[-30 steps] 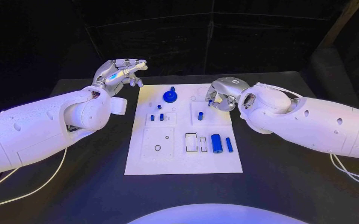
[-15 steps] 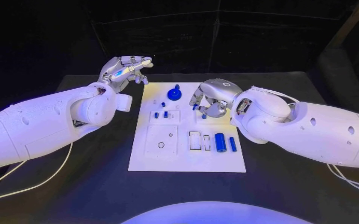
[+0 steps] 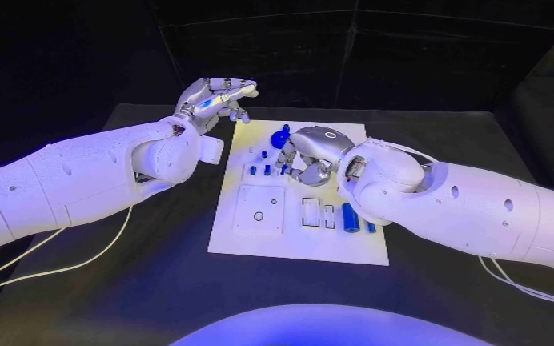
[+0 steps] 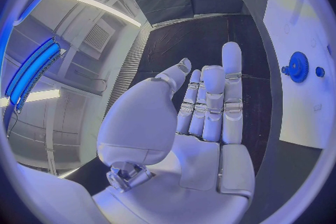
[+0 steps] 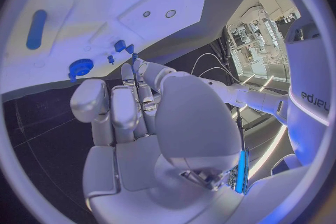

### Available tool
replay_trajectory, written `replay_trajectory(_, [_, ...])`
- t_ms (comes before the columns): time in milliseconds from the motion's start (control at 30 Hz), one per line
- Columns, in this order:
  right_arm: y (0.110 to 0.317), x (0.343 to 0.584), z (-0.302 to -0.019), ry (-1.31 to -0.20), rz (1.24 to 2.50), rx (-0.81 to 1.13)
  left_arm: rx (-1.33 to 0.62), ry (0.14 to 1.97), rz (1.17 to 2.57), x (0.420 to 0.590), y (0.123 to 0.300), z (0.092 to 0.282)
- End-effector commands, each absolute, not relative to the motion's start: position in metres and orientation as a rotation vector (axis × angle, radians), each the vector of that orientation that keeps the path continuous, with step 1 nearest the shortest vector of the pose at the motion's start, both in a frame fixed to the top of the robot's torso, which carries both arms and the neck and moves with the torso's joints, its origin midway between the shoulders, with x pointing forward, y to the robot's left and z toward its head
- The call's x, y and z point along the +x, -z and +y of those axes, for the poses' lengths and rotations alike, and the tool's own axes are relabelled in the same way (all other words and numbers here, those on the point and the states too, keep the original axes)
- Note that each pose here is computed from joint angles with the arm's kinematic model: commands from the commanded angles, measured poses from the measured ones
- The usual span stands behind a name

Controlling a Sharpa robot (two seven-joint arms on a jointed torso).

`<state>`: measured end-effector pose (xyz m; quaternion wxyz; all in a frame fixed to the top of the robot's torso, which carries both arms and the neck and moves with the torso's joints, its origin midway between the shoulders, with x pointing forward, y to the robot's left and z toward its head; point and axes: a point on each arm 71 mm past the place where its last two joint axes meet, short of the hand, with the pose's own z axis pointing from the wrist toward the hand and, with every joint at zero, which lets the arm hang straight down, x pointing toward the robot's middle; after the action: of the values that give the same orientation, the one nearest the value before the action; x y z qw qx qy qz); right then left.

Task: Assemble the parts on the task board

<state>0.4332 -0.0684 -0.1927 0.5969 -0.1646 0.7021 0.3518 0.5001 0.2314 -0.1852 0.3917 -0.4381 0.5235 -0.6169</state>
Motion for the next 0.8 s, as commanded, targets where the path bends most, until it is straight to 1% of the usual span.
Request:
replay_trajectory(33, [0.201,0.431,-0.062,-0.826,1.667,-0.429,-1.109,1.58,1.327,0.5,0.184,0.229])
replay_trajectory(200, [0.216,0.428,-0.051,-0.834,1.692,-0.453,-1.108,1.583,1.328,0.5,0.184,0.228])
replay_trajectory(367, [0.223,0.427,-0.046,-0.833,1.709,-0.469,-1.108,1.585,1.33,0.5,0.184,0.226])
replay_trajectory(800, [0.229,0.426,-0.042,-0.834,1.739,-0.499,-1.108,1.586,1.333,0.501,0.184,0.225])
